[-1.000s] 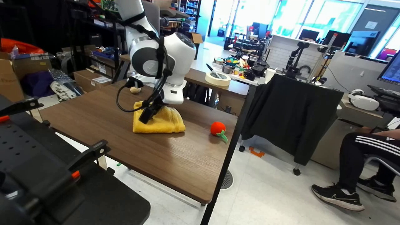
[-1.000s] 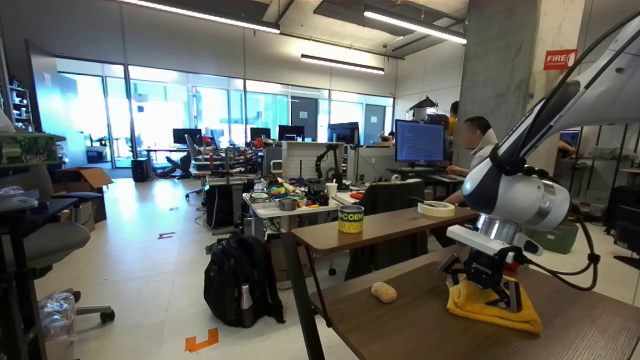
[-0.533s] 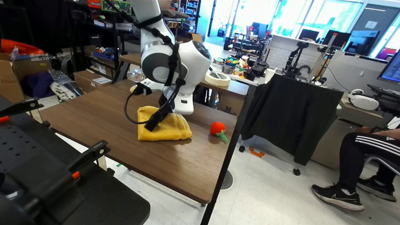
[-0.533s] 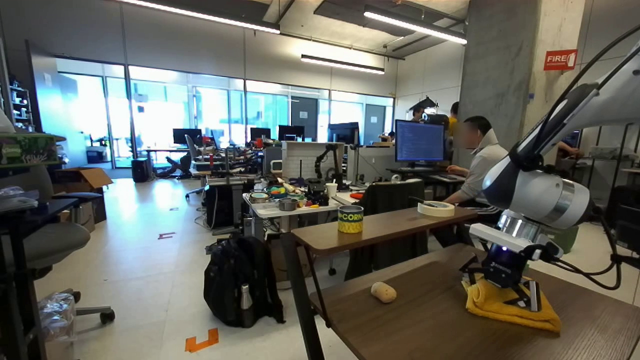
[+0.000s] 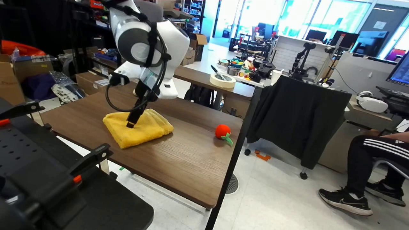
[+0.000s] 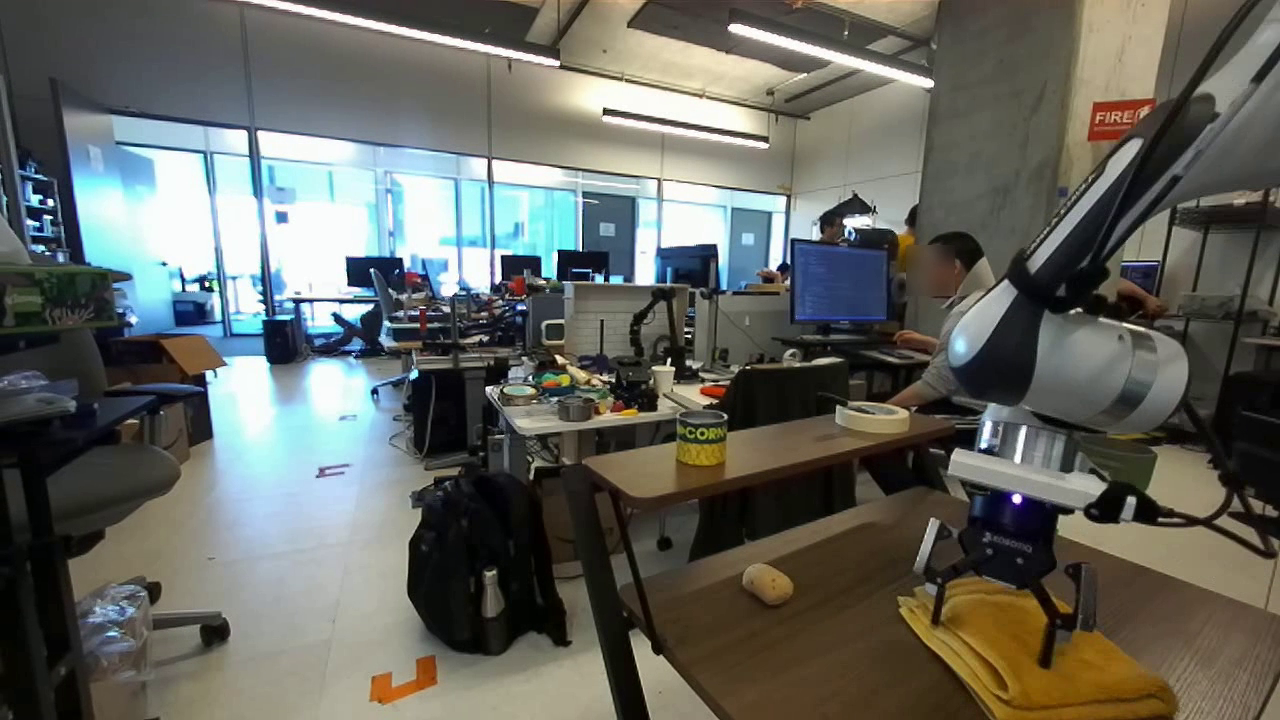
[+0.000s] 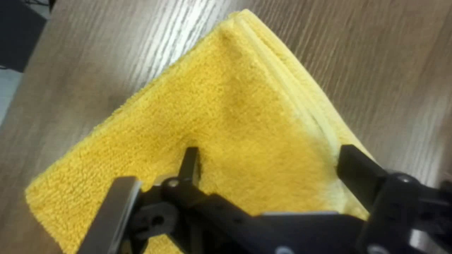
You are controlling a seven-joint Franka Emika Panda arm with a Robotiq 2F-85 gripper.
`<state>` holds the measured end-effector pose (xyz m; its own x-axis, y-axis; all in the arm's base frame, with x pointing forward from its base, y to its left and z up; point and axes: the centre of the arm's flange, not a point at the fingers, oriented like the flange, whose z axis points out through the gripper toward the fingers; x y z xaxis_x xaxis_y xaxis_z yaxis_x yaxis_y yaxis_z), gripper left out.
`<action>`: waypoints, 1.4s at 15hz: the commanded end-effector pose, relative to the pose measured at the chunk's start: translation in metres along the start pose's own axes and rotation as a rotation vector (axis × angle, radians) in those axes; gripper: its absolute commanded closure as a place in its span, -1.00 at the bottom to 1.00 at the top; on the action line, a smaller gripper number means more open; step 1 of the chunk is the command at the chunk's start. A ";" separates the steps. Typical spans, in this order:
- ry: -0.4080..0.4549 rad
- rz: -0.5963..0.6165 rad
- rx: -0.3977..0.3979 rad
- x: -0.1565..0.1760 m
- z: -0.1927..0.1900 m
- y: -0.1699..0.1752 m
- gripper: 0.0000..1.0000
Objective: Wipe the table with the yellow towel
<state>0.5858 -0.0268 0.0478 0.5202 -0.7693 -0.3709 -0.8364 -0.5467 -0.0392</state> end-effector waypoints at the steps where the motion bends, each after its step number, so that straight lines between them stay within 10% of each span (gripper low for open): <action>1: 0.155 -0.027 -0.016 -0.036 -0.078 0.021 -1.00; 11: 0.623 0.240 0.146 0.075 -0.155 0.074 -1.00; 21: 0.644 0.264 0.157 0.094 -0.140 0.070 -1.00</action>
<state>0.5766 -0.1792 0.1544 0.2936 -0.9394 0.1769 -0.9329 -0.3219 -0.1613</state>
